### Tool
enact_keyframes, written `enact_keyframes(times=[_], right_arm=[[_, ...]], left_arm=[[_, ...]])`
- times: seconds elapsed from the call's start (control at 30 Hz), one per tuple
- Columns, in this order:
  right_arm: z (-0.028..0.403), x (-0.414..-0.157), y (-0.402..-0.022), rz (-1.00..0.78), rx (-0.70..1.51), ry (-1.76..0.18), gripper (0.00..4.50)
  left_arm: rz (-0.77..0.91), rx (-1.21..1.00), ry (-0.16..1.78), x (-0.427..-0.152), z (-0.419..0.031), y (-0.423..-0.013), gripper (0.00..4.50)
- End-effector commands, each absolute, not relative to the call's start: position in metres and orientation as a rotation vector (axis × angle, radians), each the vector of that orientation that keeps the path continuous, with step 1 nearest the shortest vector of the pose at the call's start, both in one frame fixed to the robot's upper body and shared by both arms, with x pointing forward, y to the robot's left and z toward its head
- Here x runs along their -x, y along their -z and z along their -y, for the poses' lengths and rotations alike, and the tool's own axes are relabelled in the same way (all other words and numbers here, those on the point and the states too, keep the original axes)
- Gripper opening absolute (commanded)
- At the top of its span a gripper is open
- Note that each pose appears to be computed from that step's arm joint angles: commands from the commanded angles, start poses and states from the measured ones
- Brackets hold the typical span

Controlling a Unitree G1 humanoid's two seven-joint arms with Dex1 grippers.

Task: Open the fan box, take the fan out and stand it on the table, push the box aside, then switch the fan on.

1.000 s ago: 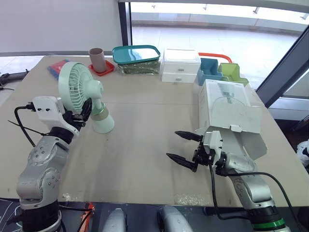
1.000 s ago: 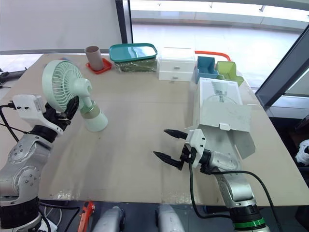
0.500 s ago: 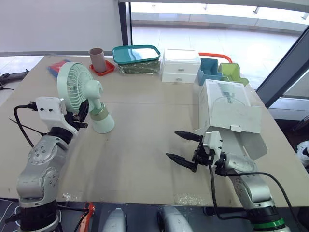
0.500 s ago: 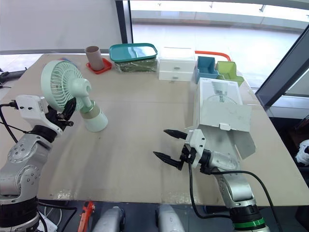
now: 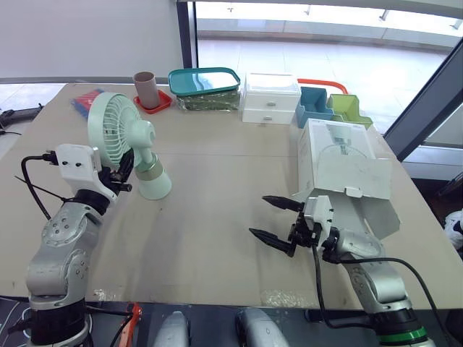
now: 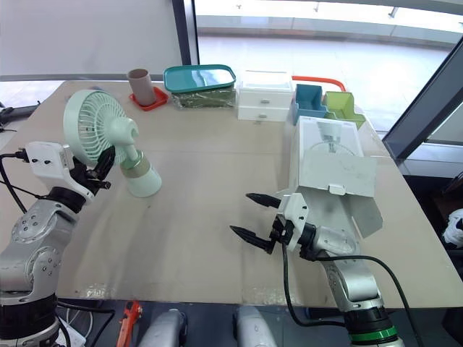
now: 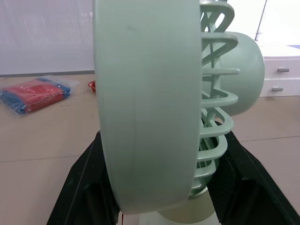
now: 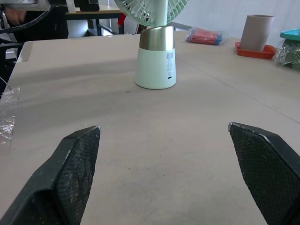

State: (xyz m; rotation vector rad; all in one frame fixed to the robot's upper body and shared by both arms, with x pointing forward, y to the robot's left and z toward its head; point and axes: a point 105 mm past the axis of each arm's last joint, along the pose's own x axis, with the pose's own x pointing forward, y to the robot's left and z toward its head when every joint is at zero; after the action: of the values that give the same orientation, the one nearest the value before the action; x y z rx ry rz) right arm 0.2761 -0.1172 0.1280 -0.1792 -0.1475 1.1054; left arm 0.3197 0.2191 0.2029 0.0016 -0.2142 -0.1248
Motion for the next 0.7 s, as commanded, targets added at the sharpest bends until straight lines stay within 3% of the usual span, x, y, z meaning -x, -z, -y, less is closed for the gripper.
enact_keyframes(times=[0.03, 0.7], right_arm=[[0.116, -0.275, -0.137, 0.187, 0.201, -1.111, 4.5], [0.118, -0.274, -0.136, 0.184, 0.208, -1.101, 4.5]], left_arm=[[0.318, -0.046, 0.182, -0.31, -0.207, -0.227, 1.89], [0.302, 0.011, 0.495, -0.271, -0.124, -0.225, 1.89]])
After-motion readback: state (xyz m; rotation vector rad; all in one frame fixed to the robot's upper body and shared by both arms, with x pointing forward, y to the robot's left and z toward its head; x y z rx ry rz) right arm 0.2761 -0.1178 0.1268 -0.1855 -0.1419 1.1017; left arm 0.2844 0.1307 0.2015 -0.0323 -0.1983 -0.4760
